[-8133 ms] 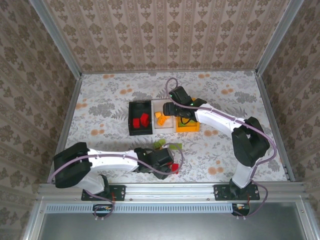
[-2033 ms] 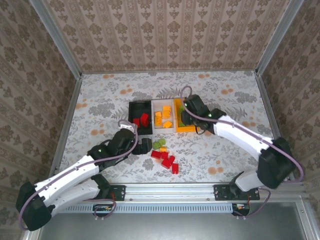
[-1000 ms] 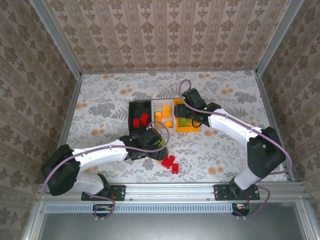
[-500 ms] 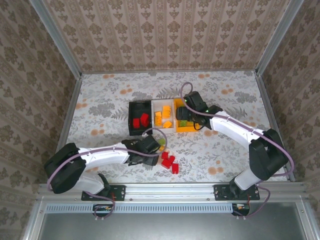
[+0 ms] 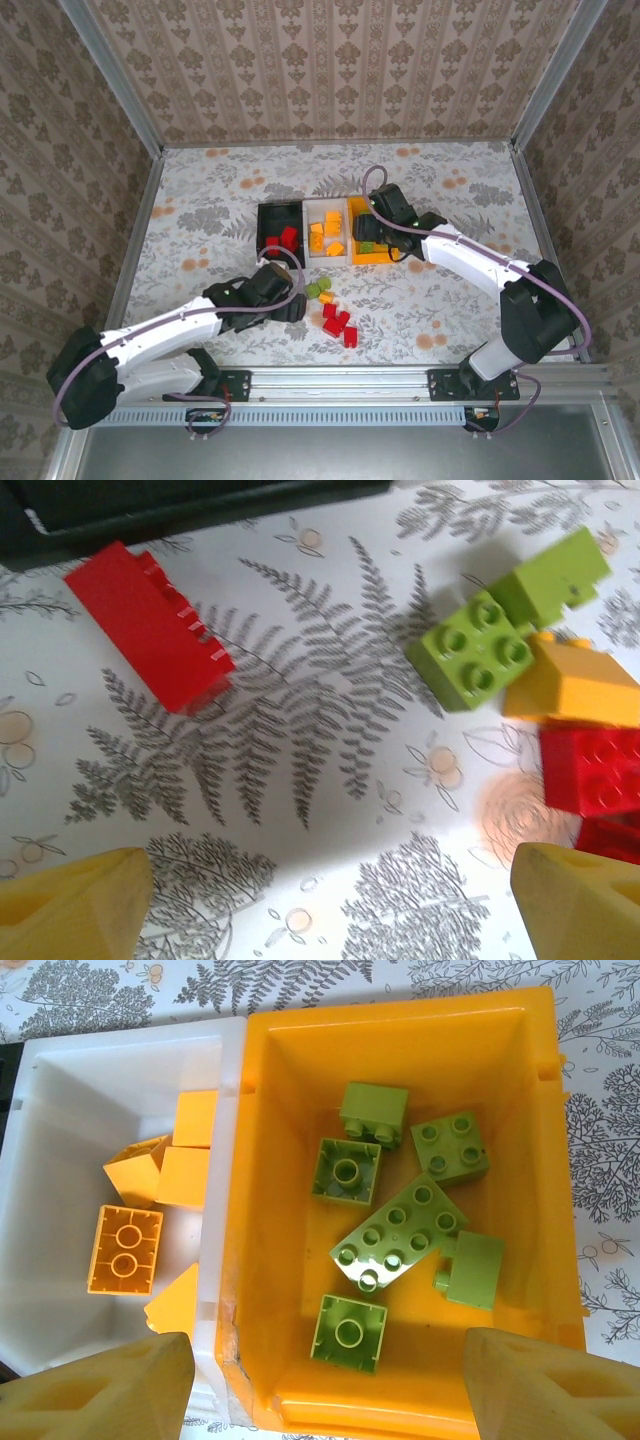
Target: Sort the legos into containers by color
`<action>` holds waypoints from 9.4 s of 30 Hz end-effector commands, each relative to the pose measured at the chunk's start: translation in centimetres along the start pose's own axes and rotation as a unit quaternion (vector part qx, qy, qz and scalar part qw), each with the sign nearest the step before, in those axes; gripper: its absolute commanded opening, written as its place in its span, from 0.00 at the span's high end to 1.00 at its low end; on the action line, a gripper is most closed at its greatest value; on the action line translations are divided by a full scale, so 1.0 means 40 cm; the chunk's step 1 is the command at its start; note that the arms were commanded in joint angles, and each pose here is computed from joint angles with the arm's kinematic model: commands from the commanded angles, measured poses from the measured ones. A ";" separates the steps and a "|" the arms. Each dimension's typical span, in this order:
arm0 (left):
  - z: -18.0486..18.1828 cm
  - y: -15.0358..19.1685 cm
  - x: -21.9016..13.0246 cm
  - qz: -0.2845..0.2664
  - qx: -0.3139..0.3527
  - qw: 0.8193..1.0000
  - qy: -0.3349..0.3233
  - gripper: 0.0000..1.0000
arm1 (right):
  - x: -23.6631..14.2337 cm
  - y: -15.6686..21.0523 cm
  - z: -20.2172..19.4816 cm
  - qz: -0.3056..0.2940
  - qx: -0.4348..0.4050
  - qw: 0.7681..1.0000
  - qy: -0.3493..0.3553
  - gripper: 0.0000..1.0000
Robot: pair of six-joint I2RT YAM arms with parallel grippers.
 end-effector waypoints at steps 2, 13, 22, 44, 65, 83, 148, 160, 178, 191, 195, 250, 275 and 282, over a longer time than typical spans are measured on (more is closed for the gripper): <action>0.053 -0.078 0.014 -0.050 -0.021 0.998 -0.045 0.07 | -0.015 -0.012 0.000 -0.014 0.011 1.000 -0.009 0.27; 0.103 -0.135 0.105 -0.073 -0.031 0.994 -0.074 0.30 | -0.055 -0.028 -0.010 -0.032 0.014 0.999 -0.015 0.27; 0.132 -0.101 0.162 -0.042 -0.037 0.994 -0.099 0.57 | -0.089 -0.044 -0.009 -0.047 0.016 0.998 -0.023 0.27; 0.072 -0.342 -0.036 -0.118 -0.036 0.989 -0.083 0.86 | -0.095 0.007 -0.050 -0.040 0.033 0.999 -0.014 0.27; 0.011 -0.478 -0.068 -0.158 -0.054 0.986 -0.015 0.00 | -0.115 0.249 0.092 0.084 -0.093 0.982 -0.138 0.25; 0.068 -0.115 -0.188 -0.181 -0.122 0.976 0.018 0.00 | 0.081 0.332 0.257 0.069 -0.066 0.993 -0.072 0.23; -0.059 -0.117 0.109 -0.001 0.009 1.000 0.005 0.28 | -0.030 -0.063 0.006 -0.028 0.029 0.999 -0.023 0.26; -0.069 -0.087 0.156 0.025 0.023 0.999 -0.020 0.71 | -0.157 -0.035 -0.041 -0.077 0.047 0.995 -0.038 0.26; -0.355 -0.524 0.047 -0.093 0.097 0.987 0.088 0.86 | -0.170 0.104 -0.174 -0.067 0.086 0.994 0.010 0.26; -0.417 -0.663 0.218 -0.065 0.085 0.989 0.107 0.66 | -0.181 0.139 -0.184 -0.052 0.081 0.995 -0.003 0.25; -0.431 -0.685 0.172 -0.085 0.077 0.986 0.125 0.44 | -0.178 0.145 -0.168 -0.043 0.069 0.996 -0.022 0.25; 0.075 -0.078 -0.184 -0.164 -0.087 0.982 0.016 0.00 | -0.044 0.197 0.232 0.034 -0.152 0.982 -0.106 0.73; -0.138 -0.031 -0.006 -0.045 0.101 0.987 0.117 0.01 | 0.142 -0.033 0.290 0.031 -0.054 0.996 -0.067 0.28; -0.269 0.033 0.032 -0.017 0.195 0.966 0.166 0.06 | 0.094 -0.032 0.236 0.017 -0.040 0.997 -0.064 0.25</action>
Point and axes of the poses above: each hand's point on the last joint's axis, 136 mm out from that joint toward the fingers, its own x axis out along the fingers, its own z axis along the line the jaws close on, y = z × x, the point moved 2 cm from there along -x, back along the fingers, and after that the axes turned 5 degrees about x, right-handed, at the moved point
